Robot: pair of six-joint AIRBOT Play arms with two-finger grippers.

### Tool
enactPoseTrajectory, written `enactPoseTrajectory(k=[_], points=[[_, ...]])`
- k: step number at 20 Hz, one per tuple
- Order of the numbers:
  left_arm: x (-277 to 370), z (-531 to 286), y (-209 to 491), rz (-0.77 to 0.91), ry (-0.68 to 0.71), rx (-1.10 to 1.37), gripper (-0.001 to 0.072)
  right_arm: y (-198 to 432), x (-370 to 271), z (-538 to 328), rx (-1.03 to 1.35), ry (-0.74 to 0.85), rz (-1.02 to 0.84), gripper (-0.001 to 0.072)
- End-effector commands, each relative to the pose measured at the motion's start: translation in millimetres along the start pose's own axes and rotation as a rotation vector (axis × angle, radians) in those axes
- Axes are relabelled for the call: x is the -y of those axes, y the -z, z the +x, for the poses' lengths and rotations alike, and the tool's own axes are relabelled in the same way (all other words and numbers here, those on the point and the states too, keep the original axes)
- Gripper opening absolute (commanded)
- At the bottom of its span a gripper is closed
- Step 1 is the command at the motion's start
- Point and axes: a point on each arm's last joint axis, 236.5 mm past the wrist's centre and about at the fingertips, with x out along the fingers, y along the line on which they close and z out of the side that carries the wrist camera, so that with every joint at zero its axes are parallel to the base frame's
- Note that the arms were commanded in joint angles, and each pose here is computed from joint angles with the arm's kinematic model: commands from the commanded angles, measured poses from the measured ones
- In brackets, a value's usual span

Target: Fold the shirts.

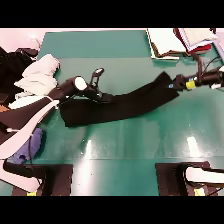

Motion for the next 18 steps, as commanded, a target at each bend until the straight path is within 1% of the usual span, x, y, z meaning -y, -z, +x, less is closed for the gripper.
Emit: enactPoseTrajectory(k=[1, 6, 9, 11, 12, 14, 18], points=[[20.3, 27.1, -4.2, 0.020, 0.030, -0.010, 0.0027, -16.4, -87.7, -31.9, 0.071, -0.032, -0.145, 0.0012], [38.5, 47.8, -4.4, 0.041, 0.054, -0.024, 0.0027, -15.0, -183.3, -28.4, 0.084, -0.114, -0.291, 0.0012], [36.3, 47.1, -6.1, 0.012, 0.055, -0.029, 0.0027, -9.6, -212.9, -21.8, 0.086, -0.148, -0.329, 0.0012], [31.4, 29.7, -17.5, 0.012, 0.059, -0.042, 0.0027, -5.7, -226.0, -15.3, 0.085, -0.167, -0.335, 0.0012], [25.5, 14.2, -29.1, 0.016, 0.053, -0.030, 0.0027, -2.0, -232.7, -12.0, 0.079, -0.176, -0.347, 0.0012], [1.1, -42.3, -69.3, 0.025, -0.001, 0.075, 0.0026, 8.7, -253.6, 3.0, 0.060, -0.209, -0.380, 0.0013], [-66.0, -214.1, -131.5, 0.030, -0.206, 0.358, 0.0027, 52.4, -305.4, 77.1, -0.043, -0.291, -0.448, 0.0013]])
